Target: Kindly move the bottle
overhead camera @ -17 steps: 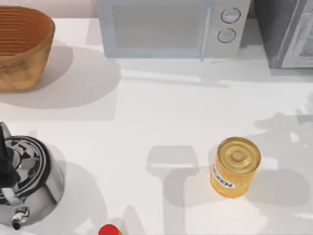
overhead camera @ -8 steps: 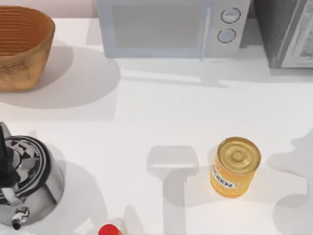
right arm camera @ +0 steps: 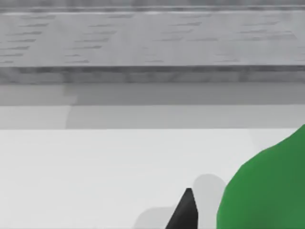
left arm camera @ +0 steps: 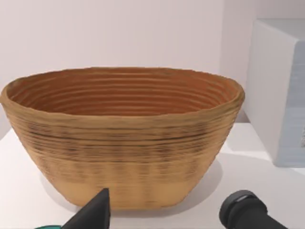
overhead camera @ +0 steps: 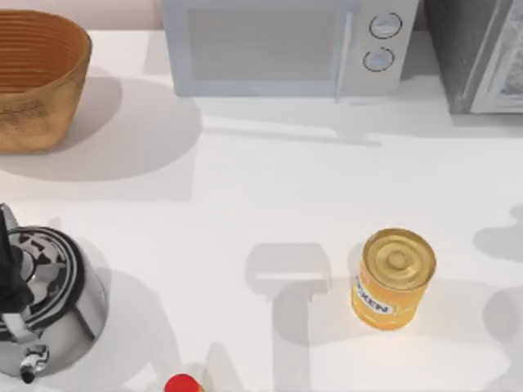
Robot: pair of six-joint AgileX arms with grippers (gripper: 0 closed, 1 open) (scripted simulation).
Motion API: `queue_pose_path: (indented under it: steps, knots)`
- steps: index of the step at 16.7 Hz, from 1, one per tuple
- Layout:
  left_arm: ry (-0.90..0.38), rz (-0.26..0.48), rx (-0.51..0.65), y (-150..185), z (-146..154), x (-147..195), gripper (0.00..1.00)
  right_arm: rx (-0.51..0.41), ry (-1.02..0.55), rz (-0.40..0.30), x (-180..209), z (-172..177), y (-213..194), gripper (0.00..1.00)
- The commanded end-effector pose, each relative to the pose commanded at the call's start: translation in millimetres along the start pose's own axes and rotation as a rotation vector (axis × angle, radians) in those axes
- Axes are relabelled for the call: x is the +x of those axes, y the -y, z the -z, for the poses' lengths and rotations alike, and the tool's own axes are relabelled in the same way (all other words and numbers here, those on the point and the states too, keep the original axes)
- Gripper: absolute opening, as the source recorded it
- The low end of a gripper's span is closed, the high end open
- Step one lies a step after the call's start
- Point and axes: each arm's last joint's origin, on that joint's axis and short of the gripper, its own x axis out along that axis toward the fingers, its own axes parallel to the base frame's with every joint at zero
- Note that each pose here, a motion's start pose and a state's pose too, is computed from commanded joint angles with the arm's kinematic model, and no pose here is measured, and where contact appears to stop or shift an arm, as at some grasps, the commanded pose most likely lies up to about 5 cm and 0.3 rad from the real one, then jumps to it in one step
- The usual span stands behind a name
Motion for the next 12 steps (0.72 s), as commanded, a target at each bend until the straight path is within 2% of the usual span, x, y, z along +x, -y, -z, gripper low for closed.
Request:
queue_pose_path:
  steps: [7, 12]
  knots:
    - [0.0, 0.0, 0.0, 0.0, 0.0, 0.0, 1.0, -0.006, 0.016, 0.004, 14.6, 4.1, -2.2, 0.0]
    - [0.0, 0.0, 0.0, 0.0, 0.0, 0.0, 1.0, -0.006, 0.016, 0.004, 14.6, 4.1, -2.2, 0.38]
